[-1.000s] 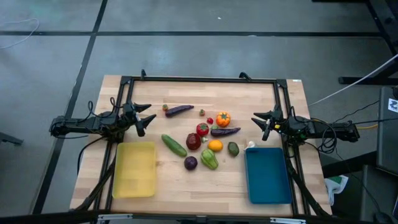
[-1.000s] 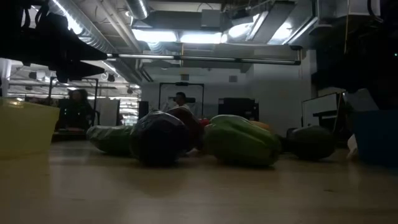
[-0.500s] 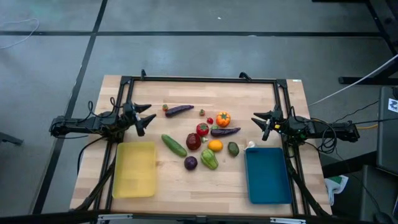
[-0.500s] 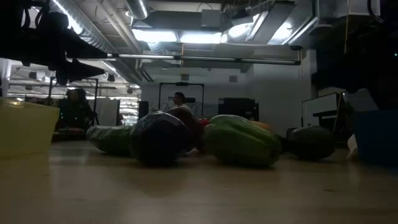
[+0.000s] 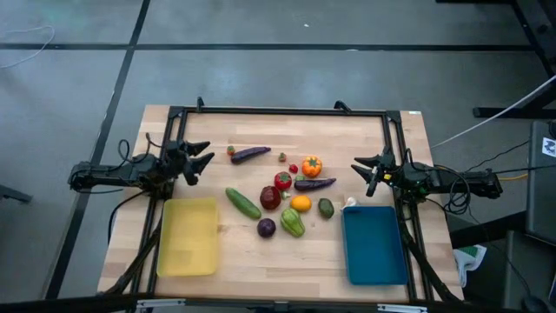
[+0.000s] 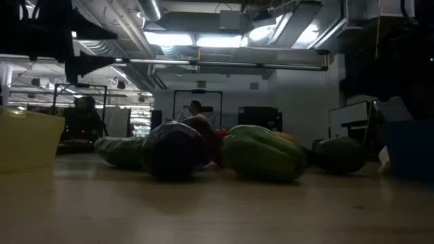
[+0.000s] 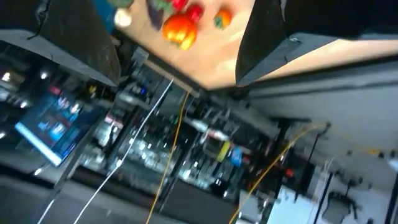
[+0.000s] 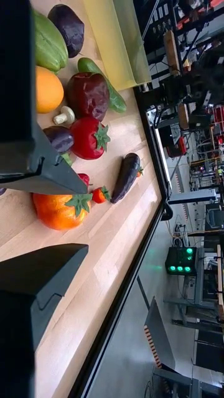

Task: Sort produce into baskets
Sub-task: Put the top eggplant into the yellow bin

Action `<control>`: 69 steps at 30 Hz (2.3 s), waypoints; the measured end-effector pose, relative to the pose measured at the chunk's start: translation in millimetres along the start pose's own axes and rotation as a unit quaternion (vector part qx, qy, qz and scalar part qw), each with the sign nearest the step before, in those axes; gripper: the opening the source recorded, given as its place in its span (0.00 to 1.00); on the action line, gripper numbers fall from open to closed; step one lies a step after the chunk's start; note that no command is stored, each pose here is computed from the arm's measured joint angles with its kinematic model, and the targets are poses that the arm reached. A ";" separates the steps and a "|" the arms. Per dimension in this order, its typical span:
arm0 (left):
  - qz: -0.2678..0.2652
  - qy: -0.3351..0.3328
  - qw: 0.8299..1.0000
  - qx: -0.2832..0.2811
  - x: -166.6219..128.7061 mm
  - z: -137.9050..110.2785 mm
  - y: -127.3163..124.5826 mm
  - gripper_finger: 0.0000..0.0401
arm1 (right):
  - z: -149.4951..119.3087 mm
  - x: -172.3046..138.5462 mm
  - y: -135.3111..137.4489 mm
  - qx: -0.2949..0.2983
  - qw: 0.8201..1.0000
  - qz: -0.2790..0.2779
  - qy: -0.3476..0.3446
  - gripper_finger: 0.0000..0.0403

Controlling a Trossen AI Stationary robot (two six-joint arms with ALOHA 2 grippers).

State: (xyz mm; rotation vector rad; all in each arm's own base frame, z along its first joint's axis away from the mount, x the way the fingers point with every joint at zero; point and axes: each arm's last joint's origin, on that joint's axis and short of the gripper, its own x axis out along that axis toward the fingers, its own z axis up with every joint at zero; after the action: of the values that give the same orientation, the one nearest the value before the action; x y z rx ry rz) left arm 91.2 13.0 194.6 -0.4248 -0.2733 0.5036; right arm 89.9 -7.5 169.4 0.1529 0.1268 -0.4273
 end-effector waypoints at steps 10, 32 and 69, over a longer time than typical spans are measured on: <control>0.014 0.008 0.999 0.030 21.4 8.1 -16.7 0.79 | 0.0 0.0 0.0 0.000 1.000 0.000 0.000 0.34; 0.123 0.146 0.971 0.141 136.8 38.8 -39.0 0.79 | 0.0 0.0 0.0 0.000 1.000 0.000 0.000 0.34; 0.179 0.535 0.806 0.180 204.2 -68.7 55.1 0.79 | 0.0 0.0 0.0 0.000 1.000 0.000 0.000 0.34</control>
State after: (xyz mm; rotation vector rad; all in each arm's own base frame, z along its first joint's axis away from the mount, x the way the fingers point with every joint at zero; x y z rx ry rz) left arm 265.2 140.1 139.4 -0.3285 1.0124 0.5950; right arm 89.9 -7.5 169.4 0.1531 0.1263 -0.4279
